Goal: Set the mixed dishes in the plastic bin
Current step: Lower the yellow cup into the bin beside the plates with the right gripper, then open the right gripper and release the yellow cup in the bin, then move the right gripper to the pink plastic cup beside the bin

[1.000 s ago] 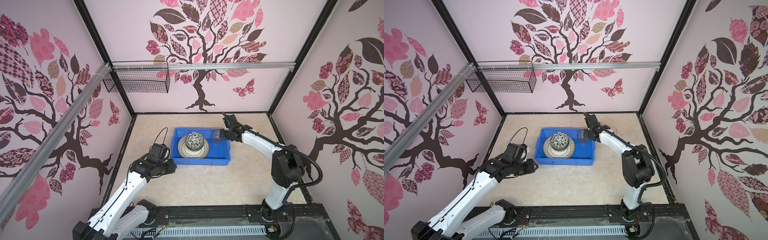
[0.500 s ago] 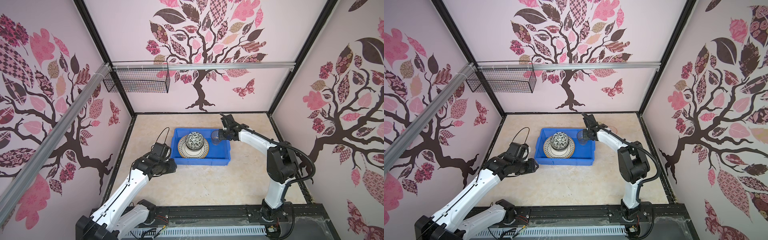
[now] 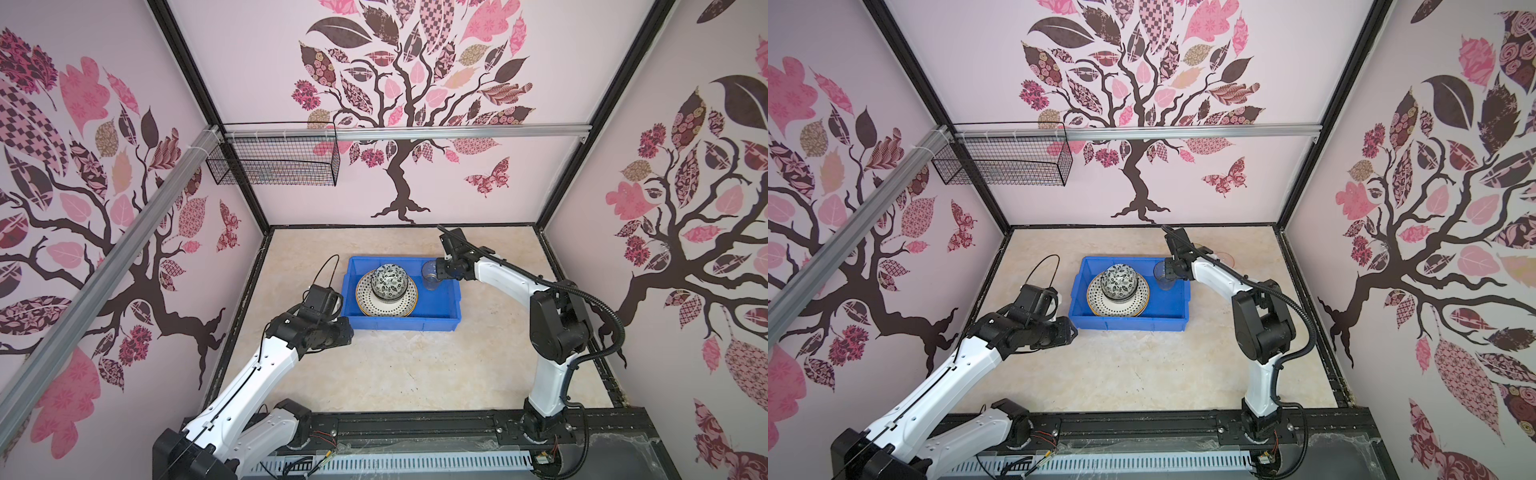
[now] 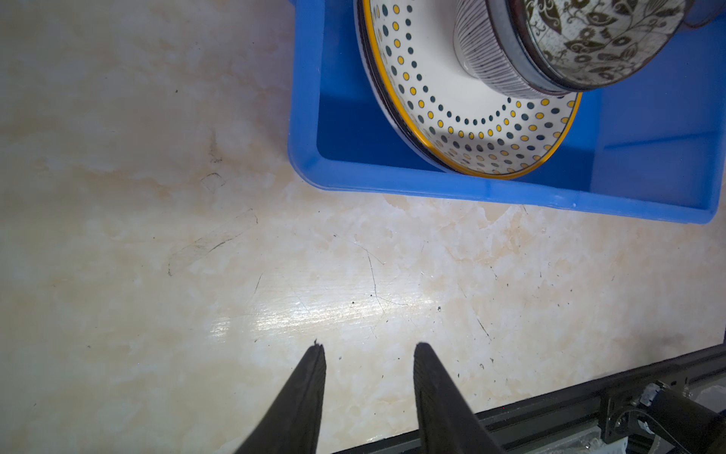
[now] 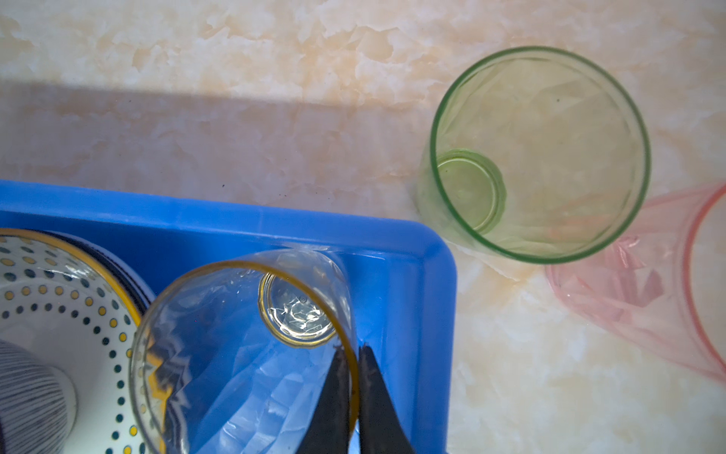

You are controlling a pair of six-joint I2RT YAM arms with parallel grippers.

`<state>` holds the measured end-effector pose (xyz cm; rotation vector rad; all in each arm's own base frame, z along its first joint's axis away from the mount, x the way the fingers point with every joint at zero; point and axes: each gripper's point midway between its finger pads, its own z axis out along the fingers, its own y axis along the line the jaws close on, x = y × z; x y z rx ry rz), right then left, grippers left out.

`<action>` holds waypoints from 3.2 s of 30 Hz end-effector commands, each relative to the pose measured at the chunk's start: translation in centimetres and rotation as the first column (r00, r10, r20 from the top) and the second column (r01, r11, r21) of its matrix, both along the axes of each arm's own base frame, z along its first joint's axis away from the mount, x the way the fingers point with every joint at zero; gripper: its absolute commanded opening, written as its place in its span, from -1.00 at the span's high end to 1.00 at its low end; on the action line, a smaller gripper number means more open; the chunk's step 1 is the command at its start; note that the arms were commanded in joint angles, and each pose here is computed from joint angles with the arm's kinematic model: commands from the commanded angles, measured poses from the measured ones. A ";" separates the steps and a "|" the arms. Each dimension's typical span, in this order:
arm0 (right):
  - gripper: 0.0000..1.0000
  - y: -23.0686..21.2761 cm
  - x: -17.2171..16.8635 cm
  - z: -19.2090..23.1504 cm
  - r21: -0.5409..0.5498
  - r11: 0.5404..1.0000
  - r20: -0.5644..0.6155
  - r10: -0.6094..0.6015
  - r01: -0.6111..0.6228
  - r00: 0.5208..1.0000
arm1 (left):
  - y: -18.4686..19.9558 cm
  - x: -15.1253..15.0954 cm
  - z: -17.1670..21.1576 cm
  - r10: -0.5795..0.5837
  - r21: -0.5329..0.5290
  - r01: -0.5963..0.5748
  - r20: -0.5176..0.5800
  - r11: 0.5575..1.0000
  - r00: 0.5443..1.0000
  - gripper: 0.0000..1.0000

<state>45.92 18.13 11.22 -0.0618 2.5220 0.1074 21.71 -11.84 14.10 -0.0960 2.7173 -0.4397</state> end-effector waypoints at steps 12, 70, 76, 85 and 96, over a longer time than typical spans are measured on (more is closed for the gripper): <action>0.60 0.0 0.9 0.1 -0.024 1.000 0.007 -0.005 0.005 1.000 | 0.5 -0.3 -0.3 0.007 0.011 -0.008 0.011 1.000 1.000 0.17; 0.47 -7.1 -1.5 7.4 0.195 0.960 0.206 -0.241 0.201 0.949 | 1.1 -1.3 1.2 0.040 -0.023 -0.039 0.056 0.999 0.998 0.15; 0.46 -8.3 -1.5 7.3 0.184 0.954 0.206 -0.271 0.235 0.940 | 1.0 -1.2 1.1 0.038 -0.021 -0.037 0.053 0.999 0.998 0.15; 0.42 -10.4 -1.3 7.3 0.222 0.929 0.204 -0.342 0.297 0.917 | 1.0 -1.3 1.1 0.036 -0.018 -0.035 0.047 0.999 0.998 0.15; 0.37 -14.0 -1.5 6.4 0.225 0.897 0.184 -0.423 0.381 0.887 | 0.9 -1.2 0.9 0.035 -0.018 -0.034 0.042 0.999 0.999 0.15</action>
